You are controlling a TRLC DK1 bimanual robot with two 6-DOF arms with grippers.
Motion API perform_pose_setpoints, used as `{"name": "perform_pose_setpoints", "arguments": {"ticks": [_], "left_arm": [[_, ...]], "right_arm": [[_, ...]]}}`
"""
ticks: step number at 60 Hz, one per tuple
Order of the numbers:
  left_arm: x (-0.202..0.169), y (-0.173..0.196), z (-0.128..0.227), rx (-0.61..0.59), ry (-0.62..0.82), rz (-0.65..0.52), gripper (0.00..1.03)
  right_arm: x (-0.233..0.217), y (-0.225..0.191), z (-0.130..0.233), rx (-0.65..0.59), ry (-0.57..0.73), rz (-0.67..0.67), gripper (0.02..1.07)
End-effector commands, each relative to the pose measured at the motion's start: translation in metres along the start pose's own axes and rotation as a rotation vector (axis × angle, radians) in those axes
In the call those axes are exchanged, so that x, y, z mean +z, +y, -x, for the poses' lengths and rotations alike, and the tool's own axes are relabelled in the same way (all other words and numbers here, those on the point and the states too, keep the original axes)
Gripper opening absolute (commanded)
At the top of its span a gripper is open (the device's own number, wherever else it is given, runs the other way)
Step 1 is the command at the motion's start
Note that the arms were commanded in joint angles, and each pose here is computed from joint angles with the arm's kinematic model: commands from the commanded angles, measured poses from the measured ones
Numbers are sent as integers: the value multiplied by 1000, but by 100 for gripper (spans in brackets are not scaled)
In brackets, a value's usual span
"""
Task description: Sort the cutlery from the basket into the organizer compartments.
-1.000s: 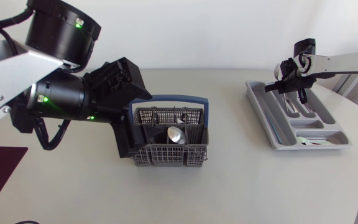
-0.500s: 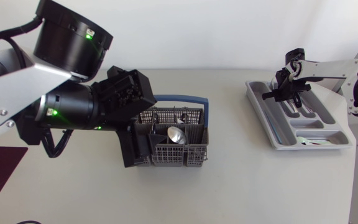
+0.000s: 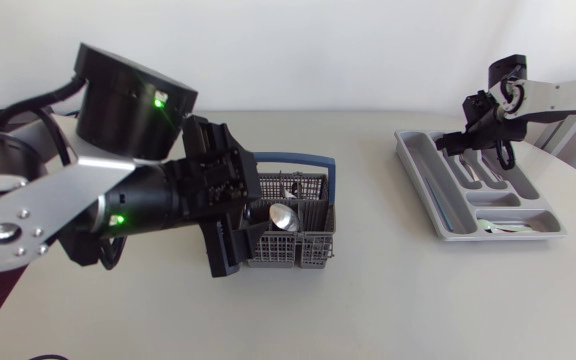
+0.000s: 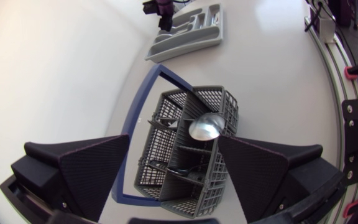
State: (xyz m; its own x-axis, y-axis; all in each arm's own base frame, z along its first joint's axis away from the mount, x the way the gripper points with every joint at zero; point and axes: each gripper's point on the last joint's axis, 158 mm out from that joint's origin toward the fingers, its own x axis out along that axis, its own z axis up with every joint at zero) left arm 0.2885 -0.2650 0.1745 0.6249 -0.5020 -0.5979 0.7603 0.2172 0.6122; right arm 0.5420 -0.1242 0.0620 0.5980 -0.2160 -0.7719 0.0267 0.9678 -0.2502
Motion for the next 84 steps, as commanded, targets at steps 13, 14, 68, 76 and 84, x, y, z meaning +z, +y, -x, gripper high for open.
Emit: {"name": "perform_pose_setpoints", "arguments": {"ticks": [13,14,68,76,84], "left_arm": [[-3,-16,-15,102,-11,-306,99],[-3,-16,-16,104,-11,-316,99],[-6,-21,-43,223,-26,-806,90],[-5,-21,-45,229,-30,-818,76],[-3,-26,-46,223,-39,-848,59]], "right_arm": [[-39,43,59,153,-48,79,75],[-42,46,62,162,-50,84,75],[-126,131,132,368,-97,237,75],[-131,134,128,372,-89,239,75],[-135,134,126,373,-82,238,75]]}}
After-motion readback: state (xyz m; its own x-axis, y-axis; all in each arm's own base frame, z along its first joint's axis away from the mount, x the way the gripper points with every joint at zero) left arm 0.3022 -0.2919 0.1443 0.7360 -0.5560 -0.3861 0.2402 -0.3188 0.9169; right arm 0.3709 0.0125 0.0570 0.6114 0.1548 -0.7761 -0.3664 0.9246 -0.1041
